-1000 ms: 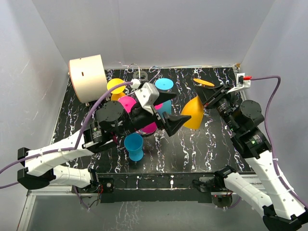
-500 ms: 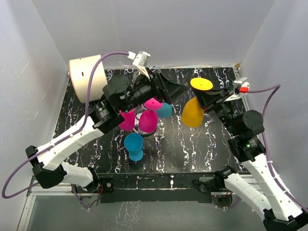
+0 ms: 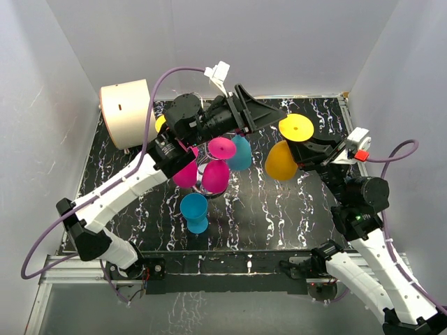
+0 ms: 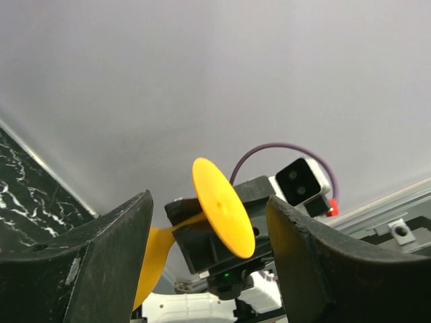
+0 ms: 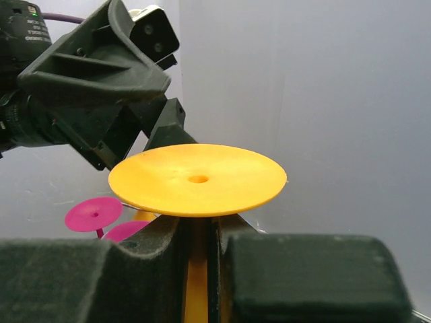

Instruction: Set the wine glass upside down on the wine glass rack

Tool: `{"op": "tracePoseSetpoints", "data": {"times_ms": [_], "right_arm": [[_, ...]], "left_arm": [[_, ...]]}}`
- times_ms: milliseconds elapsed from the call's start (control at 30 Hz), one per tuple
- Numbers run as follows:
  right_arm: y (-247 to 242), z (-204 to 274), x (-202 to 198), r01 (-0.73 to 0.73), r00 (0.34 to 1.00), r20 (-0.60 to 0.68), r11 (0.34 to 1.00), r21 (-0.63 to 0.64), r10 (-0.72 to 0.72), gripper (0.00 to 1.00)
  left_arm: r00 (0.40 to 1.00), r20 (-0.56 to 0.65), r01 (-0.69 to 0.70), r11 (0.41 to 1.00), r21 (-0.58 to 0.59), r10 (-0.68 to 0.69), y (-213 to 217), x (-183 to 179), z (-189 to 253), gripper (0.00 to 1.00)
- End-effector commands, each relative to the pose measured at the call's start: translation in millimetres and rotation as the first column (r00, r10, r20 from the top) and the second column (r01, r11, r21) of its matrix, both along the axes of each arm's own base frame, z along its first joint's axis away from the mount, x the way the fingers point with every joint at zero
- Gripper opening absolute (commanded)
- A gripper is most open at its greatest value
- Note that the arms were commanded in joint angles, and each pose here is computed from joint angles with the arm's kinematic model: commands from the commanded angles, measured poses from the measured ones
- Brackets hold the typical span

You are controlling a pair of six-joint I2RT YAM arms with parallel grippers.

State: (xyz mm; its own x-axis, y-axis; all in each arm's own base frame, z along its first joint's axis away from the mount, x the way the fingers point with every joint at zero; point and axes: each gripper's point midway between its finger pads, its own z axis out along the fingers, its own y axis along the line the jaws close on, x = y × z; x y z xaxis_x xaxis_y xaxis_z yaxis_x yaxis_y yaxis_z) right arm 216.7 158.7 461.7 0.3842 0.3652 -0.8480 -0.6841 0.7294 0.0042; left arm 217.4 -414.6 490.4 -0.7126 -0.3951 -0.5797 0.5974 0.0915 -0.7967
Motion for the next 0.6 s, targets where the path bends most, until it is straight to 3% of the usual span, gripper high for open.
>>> {"op": "tracePoseSetpoints", "data": {"times_ms": [0,167,400,567], "right_arm": [[-5,22,-13,0.003,0.992,0.124,1.000,0.028,-0.006,0.00],[-3,22,-12,0.008,0.991,0.137,1.000,0.015,-0.010,0.00],[2,16,-3,0.011,0.992,0.129,1.000,-0.015,-0.009,0.00],[4,15,4,0.018,0.993,0.118,1.000,-0.015,-0.016,0.00]], "left_arm": [[0.995,-0.024,0.088,0.988,-0.125,-0.092,8,-12,43,0.63],[0.989,-0.073,0.120,0.984,-0.135,-0.130,3,-11,36,0.48],[0.981,-0.095,0.154,0.978,-0.137,-0.168,1,-15,36,0.38],[0.981,-0.099,0.152,0.980,-0.131,-0.165,3,-17,34,0.27]]}}
